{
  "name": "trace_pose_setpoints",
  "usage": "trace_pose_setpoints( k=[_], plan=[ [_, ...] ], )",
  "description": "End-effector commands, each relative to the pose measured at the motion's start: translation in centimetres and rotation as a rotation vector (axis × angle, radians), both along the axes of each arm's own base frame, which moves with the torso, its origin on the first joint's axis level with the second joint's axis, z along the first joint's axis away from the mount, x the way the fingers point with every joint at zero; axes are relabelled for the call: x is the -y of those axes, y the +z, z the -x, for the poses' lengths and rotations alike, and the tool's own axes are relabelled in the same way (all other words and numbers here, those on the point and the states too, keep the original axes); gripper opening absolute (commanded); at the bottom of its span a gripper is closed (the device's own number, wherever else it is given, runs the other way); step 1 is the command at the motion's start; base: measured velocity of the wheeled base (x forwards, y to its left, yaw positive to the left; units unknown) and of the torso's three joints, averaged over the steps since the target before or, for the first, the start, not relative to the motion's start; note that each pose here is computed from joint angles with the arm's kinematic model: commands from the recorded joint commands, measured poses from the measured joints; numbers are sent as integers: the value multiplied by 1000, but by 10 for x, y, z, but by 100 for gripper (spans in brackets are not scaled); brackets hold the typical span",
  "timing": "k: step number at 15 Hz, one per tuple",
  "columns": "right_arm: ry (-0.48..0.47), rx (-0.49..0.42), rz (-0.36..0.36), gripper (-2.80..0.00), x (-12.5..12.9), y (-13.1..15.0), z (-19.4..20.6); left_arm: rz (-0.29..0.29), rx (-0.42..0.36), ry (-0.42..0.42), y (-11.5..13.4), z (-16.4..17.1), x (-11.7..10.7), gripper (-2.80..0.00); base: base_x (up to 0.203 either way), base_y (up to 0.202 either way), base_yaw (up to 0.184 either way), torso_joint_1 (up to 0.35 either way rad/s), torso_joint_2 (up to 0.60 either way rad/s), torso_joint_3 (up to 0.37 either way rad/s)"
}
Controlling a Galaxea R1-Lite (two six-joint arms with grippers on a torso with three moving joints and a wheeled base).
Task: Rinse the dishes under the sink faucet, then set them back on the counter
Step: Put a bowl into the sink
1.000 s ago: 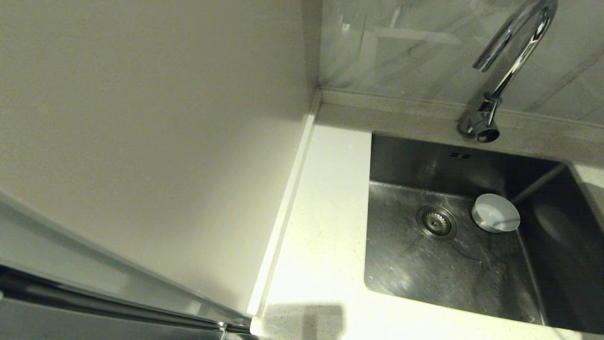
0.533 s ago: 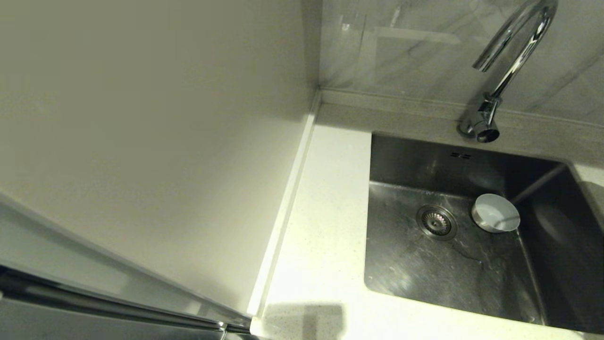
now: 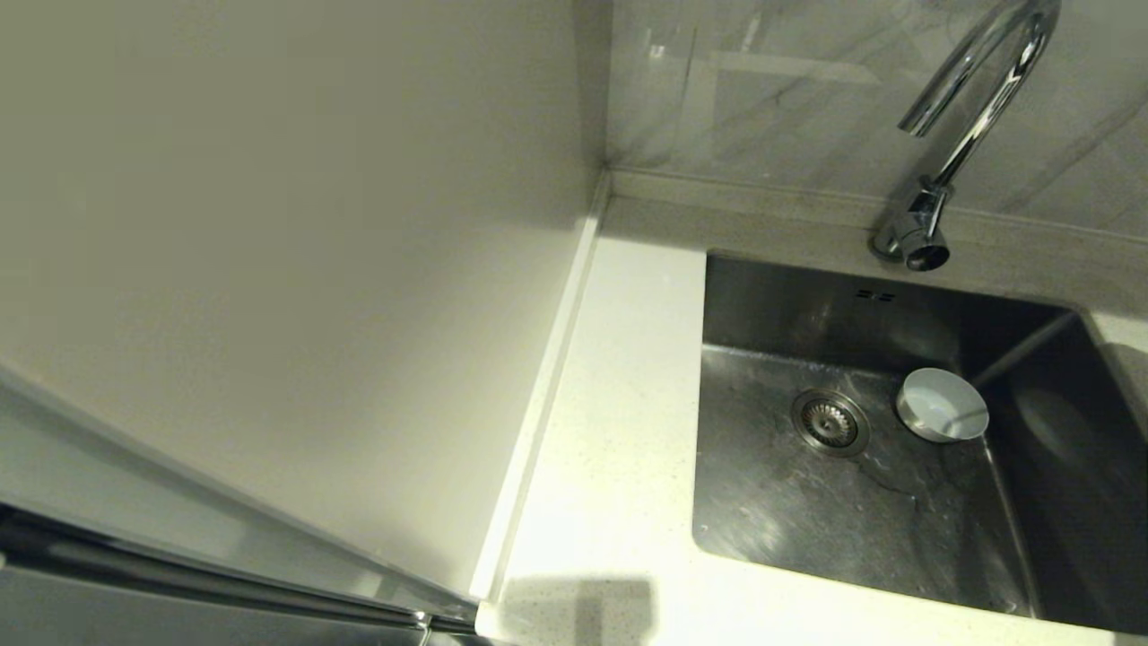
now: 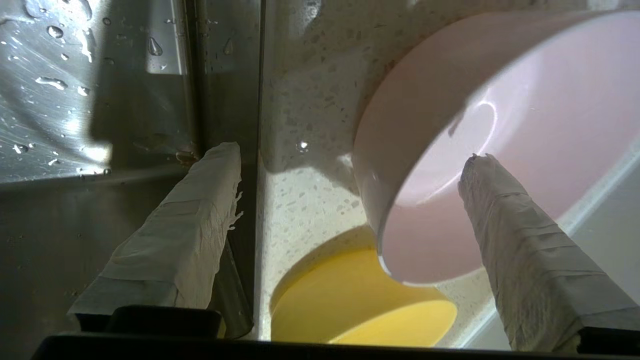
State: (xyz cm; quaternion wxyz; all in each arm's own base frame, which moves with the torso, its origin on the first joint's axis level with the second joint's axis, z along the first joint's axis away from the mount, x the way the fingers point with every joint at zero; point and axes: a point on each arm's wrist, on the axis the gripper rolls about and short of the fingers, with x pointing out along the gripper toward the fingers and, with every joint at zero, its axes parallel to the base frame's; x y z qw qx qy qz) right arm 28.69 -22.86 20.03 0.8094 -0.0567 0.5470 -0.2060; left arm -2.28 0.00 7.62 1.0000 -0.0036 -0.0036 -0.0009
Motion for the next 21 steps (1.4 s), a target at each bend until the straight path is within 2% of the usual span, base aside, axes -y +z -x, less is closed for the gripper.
trace_pose_setpoints(
  k=[1, 2, 3, 16, 18, 21],
  plan=[
    [3, -13, -7, 0, 2, -6, -3, 0, -3, 0, -1, 0, 0, -280, 0, 0, 0, 0, 0, 0],
    [5, -7, 0, -81, 3, -6, -4, 0, -3, 0, -1, 0, 0, -280, 0, 0, 0, 0, 0, 0],
    [5, -9, 0, -280, 3, -6, -4, 0, -3, 0, -1, 0, 0, -280, 0, 0, 0, 0, 0, 0],
    [10, 16, 12, -280, -8, 8, 9, 0, -3, 0, -1, 0, 0, -280, 0, 0, 0, 0, 0, 0],
    [47, 59, -8, -280, -19, 19, 16, 0, -3, 0, -1, 0, 0, -280, 0, 0, 0, 0, 0, 0],
    [150, 116, -55, -280, -46, 34, 38, 0, -3, 0, -1, 0, 0, -280, 0, 0, 0, 0, 0, 0]
  ],
)
